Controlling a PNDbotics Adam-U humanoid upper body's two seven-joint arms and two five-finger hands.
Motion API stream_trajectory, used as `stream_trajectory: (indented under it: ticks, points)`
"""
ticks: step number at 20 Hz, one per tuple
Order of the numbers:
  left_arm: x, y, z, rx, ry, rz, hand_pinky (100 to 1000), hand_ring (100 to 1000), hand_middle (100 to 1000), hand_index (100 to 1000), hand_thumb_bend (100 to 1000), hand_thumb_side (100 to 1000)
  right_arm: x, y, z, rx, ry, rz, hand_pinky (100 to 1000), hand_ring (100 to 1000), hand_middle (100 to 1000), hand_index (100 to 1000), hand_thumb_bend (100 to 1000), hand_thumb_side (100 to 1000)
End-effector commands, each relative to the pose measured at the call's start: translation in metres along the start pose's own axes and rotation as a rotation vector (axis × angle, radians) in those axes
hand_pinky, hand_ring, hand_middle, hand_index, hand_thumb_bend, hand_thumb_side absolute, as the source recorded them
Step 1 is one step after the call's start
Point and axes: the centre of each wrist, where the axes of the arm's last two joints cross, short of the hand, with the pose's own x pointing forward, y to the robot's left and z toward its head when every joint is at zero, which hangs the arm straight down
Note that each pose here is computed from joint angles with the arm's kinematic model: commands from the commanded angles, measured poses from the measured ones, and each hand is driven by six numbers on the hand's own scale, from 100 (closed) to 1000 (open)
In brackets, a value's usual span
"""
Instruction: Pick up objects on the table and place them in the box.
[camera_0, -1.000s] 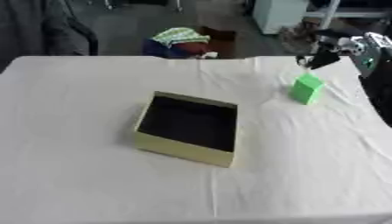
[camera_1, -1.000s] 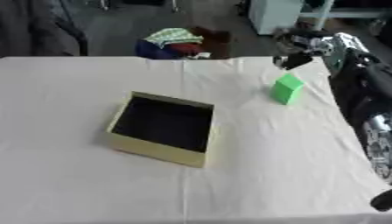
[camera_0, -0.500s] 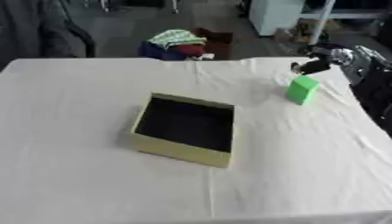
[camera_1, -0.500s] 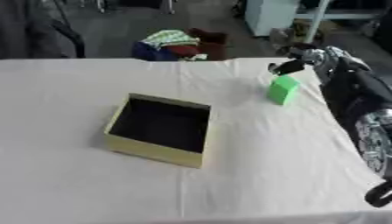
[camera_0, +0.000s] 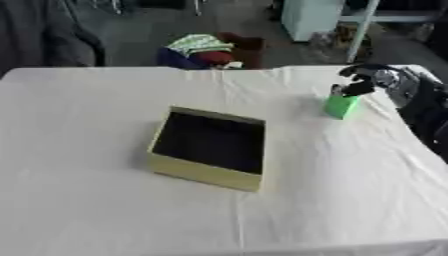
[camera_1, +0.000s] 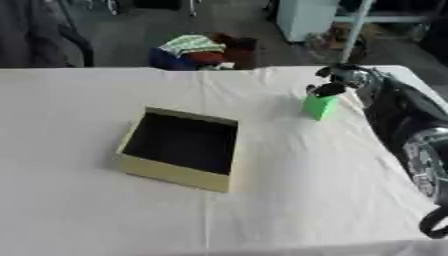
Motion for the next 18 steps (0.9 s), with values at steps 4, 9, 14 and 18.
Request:
stream_trajectory:
  ticks: [4,9,14,18]
  points:
    - [0.008,0.007,-0.007,-0.019,-0.018,-0.02,663,525,493,660,100,475,-0.018,-0.018,0.011,-0.054,0.039,0.023,929,1000,1000,1000,100,622]
    - [0.008,0.007,-0.007,-0.022,-0.014,-0.018,663,525,493,660,100,474,-0.024,-0.019,0.014,-0.06,0.072,0.078,926,1000,1000,1000,159,623]
    - [0.007,0.007,-0.006,-0.023,-0.01,-0.014,663,526,493,660,100,475,-0.026,-0.015,0.014,-0.053,0.092,0.1,924,1000,1000,1000,172,635]
    - [0.007,0.007,-0.006,-0.025,-0.007,-0.01,663,526,493,659,100,475,-0.023,-0.015,0.013,-0.05,0.083,0.11,922,1000,1000,1000,178,636]
